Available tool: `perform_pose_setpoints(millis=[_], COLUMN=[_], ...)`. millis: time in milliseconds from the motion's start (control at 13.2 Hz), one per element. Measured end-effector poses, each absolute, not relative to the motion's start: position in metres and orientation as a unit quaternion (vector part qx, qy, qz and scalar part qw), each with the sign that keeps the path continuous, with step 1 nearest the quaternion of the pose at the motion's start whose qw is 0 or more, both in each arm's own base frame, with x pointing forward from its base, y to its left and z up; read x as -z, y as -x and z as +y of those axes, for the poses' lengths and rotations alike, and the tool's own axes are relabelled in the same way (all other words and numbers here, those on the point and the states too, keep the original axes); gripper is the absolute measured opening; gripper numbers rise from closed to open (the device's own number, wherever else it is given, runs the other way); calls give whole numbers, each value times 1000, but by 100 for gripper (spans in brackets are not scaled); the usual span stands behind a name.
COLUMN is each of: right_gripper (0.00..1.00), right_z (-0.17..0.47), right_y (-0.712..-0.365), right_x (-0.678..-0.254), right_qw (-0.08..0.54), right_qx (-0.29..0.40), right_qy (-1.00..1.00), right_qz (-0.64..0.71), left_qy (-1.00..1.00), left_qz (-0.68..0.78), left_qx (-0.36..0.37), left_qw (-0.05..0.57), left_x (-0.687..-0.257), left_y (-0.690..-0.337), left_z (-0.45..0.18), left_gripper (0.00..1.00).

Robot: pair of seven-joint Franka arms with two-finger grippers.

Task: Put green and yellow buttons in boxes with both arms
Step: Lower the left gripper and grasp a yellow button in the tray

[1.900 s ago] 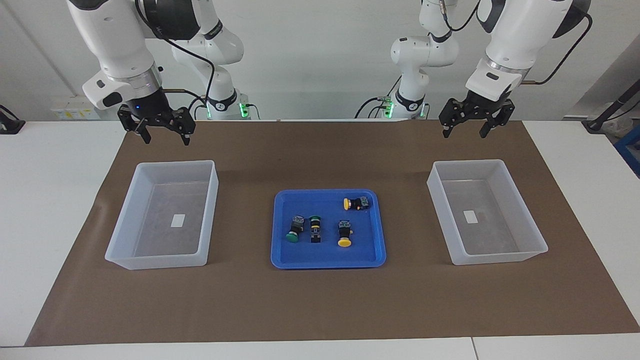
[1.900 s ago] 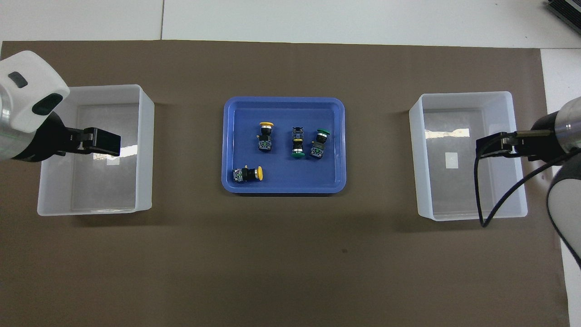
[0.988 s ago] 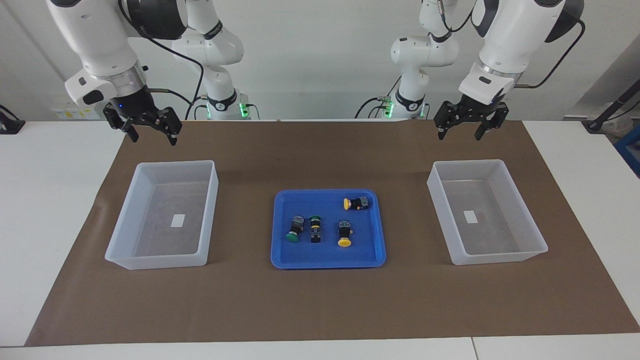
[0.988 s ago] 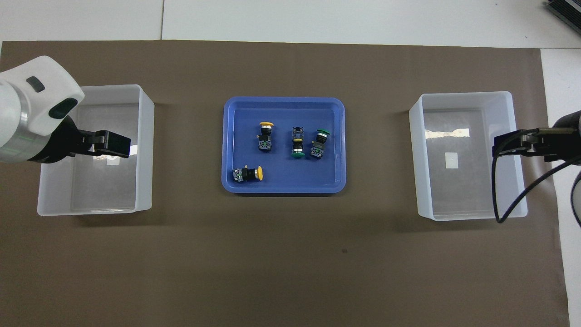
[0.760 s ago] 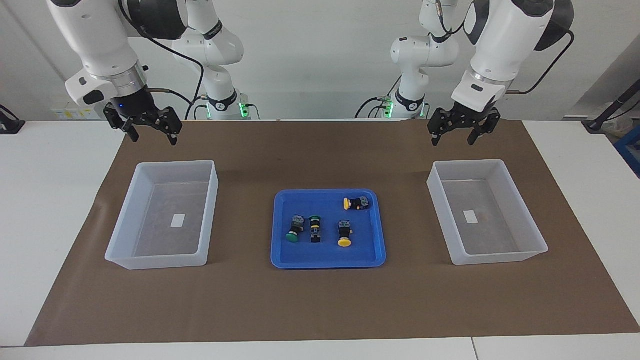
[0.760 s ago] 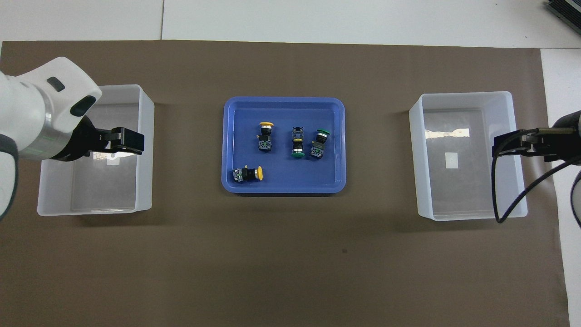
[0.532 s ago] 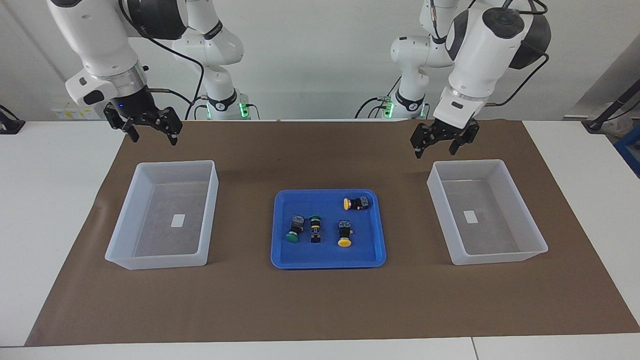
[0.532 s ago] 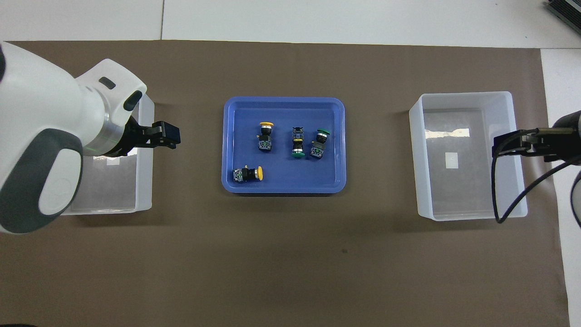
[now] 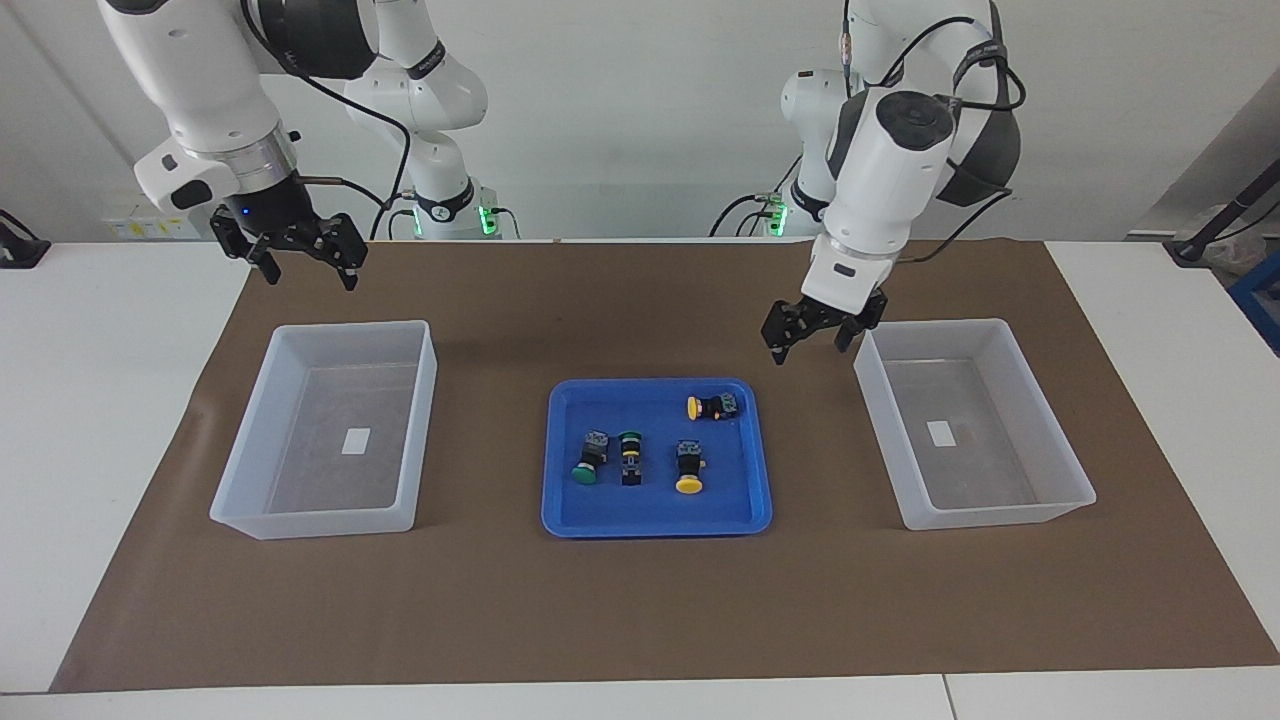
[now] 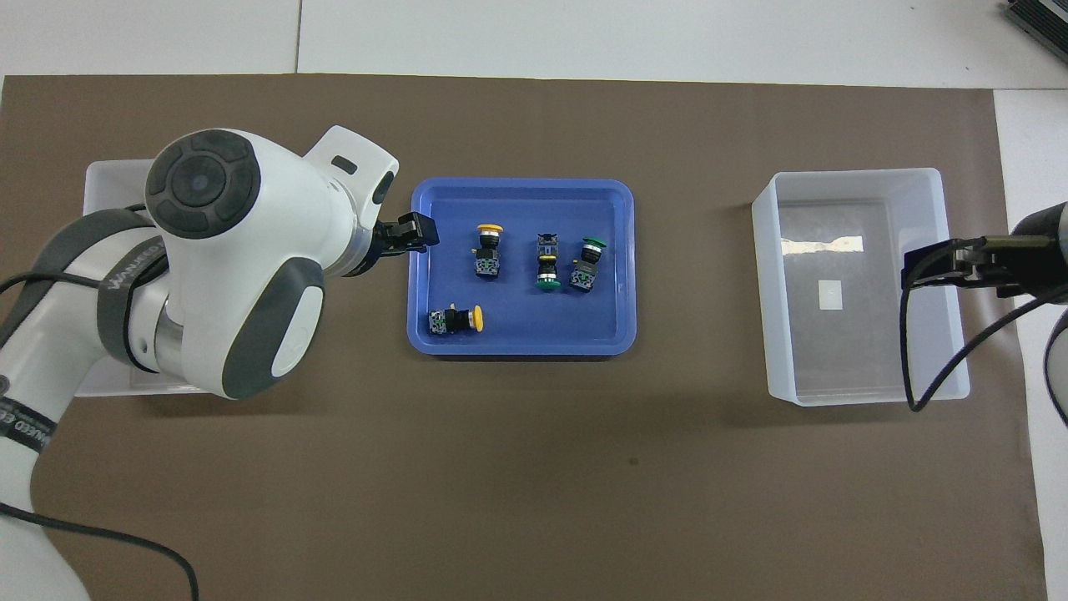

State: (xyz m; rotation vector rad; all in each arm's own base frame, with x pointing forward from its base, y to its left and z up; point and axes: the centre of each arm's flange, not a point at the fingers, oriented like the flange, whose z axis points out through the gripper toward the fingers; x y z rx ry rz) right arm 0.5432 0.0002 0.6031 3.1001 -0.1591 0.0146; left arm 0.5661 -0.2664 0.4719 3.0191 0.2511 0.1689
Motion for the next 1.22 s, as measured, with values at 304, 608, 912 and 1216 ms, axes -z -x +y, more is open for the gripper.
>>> perform_pose_setpoints(millis=[304,608,912,1216], right_gripper=[100,100,100,100], right_z=[0,1,3,4], right_y=[-543,-544,-545,-545], right_x=[-603,-604,-603,-599], right_qw=[19,19,18,18], right_qx=[-5,-7,-11,-10], right_qy=[-998,-999,-999,-999], right_qz=[-51,-50,-49,-48], left_qy=[-992,-990,-987,-985], left_qz=[76,64,64,67], left_qx=[-70,-85,-101,-112], left_qw=[70,89,106,114], left_x=[-432,-389,-355,-336], left_y=[-572,-576,-581,-587], left_z=[-297,-327,-345,-345], left_gripper=[100,100,100,100])
